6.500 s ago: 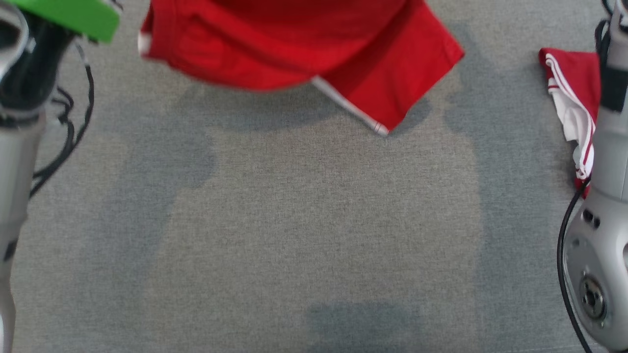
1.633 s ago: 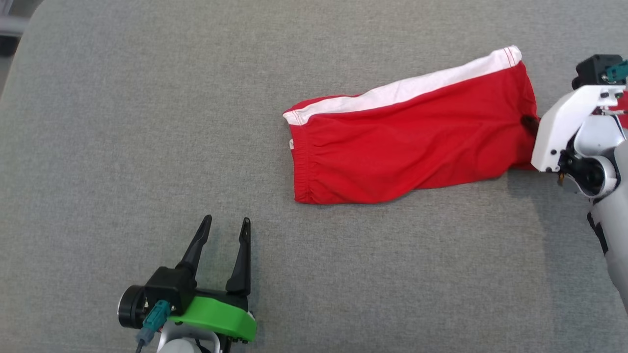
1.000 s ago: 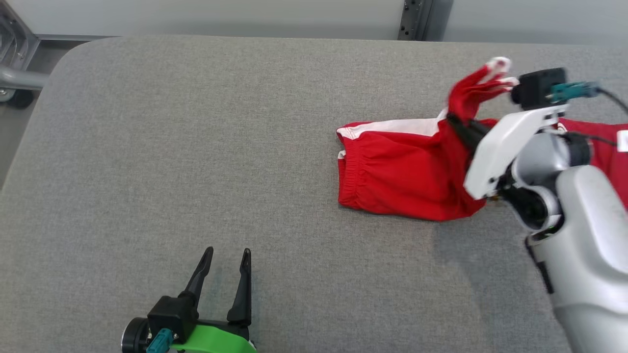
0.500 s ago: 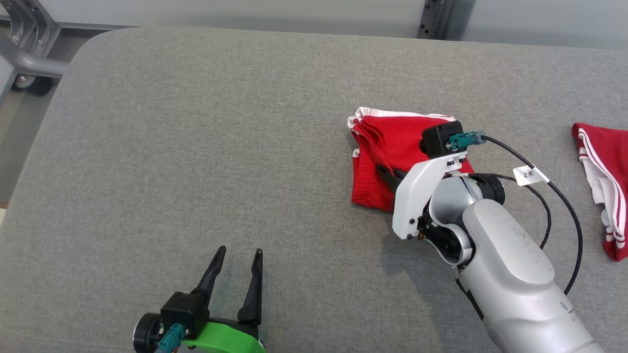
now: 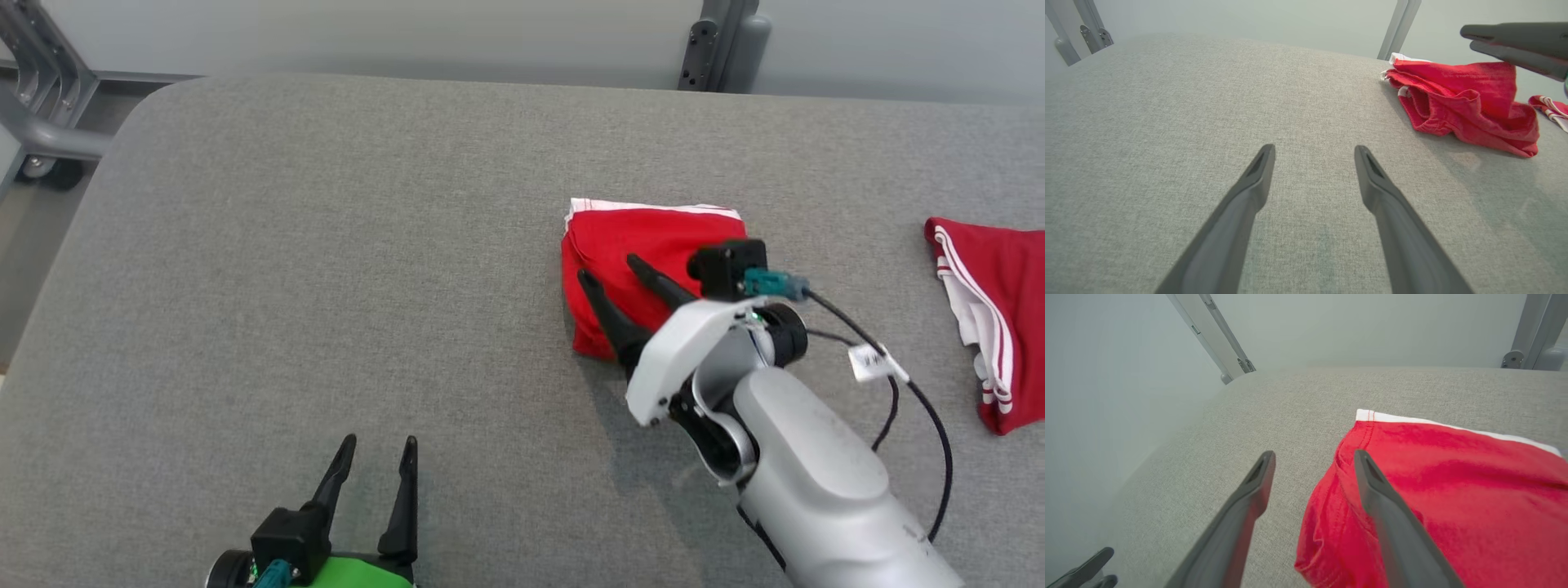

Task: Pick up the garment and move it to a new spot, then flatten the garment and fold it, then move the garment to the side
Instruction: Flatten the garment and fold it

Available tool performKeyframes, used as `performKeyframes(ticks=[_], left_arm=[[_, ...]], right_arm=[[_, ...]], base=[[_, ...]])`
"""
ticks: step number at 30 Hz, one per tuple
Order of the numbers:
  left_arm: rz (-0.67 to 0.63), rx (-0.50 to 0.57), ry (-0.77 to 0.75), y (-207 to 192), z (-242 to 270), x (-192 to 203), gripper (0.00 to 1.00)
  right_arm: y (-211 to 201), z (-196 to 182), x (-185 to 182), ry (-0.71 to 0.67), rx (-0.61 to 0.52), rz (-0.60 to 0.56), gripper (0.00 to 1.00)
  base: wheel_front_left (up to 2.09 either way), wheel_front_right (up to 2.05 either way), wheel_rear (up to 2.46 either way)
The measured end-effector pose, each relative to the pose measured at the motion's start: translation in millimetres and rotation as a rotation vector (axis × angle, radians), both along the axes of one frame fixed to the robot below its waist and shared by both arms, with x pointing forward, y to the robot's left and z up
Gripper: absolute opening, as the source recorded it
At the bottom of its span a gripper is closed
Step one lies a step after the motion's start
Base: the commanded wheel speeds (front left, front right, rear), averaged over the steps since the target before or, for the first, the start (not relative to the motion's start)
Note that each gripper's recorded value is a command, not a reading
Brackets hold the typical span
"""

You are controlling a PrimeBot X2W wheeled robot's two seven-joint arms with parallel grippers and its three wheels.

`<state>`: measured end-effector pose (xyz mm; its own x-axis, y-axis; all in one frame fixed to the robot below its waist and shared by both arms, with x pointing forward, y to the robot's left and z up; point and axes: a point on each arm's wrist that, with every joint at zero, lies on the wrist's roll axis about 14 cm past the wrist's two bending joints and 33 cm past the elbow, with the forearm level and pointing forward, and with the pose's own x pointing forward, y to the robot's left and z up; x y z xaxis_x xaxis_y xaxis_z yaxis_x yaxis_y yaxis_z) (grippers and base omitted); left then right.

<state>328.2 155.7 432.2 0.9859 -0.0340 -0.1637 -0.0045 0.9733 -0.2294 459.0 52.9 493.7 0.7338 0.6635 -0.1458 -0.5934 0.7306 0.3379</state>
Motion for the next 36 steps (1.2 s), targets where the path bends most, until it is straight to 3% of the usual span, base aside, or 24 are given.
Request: performKeyframes(ticks=[2,7,9,11,15,19,23,24,25,26,31,36], left_arm=[[0.011,0.0,0.004,3,-1,-3,1.0],[0.022,0.007,0.002,6,-1,-9,1.0],[0.017,0.009,-0.012,5,3,-10,1.0],[0.016,0.008,-0.032,5,9,-11,1.0],[0.023,0.012,-0.066,8,18,-10,1.0],[0.013,0.014,-0.074,8,20,-12,1.0],[0.008,0.015,-0.08,7,22,-12,1.0],[0.009,0.014,-0.08,7,22,-12,1.0],[0.009,0.014,-0.081,7,22,-12,1.0],[0.009,0.013,-0.082,8,22,-11,1.0],[0.011,0.014,-0.108,9,30,1,1.0],[0.016,0.019,-0.099,12,28,8,1.0]], right_arm=[[-23,-3,-3,-0.065,-0.012,-0.06,1.0],[-135,-15,-9,-0.221,-0.164,-0.286,1.0],[-173,-20,-20,-0.258,-0.262,-0.347,1.0],[-209,-19,-33,-0.259,-0.269,-0.458,1.0],[-240,1,-60,-0.335,-0.301,-0.56,1.0],[-258,-10,-89,-0.295,-0.321,-0.633,1.0],[-255,-2,-89,-0.312,-0.294,-0.647,1.0],[-250,1,-85,-0.322,-0.285,-0.637,0.96],[-244,6,-80,-0.339,-0.274,-0.621,0.33],[-236,12,-73,-0.357,-0.258,-0.603,0.0],[-191,40,-28,-0.452,-0.226,-0.481,0.0],[-137,13,2,-0.388,-0.254,-0.338,0.0]], base=[[0.0,0.0,0.0],[0.0,0.0,0.0],[0.0,0.0,0.0],[0.0,0.0,0.0],[0.0,0.0,0.0],[0.0,0.0,0.0],[0.0,0.0,0.0],[0.0,0.0,0.0],[0.0,0.0,0.0],[0.0,0.0,0.0],[0.0,0.0,0.0],[0.0,0.0,0.0]])
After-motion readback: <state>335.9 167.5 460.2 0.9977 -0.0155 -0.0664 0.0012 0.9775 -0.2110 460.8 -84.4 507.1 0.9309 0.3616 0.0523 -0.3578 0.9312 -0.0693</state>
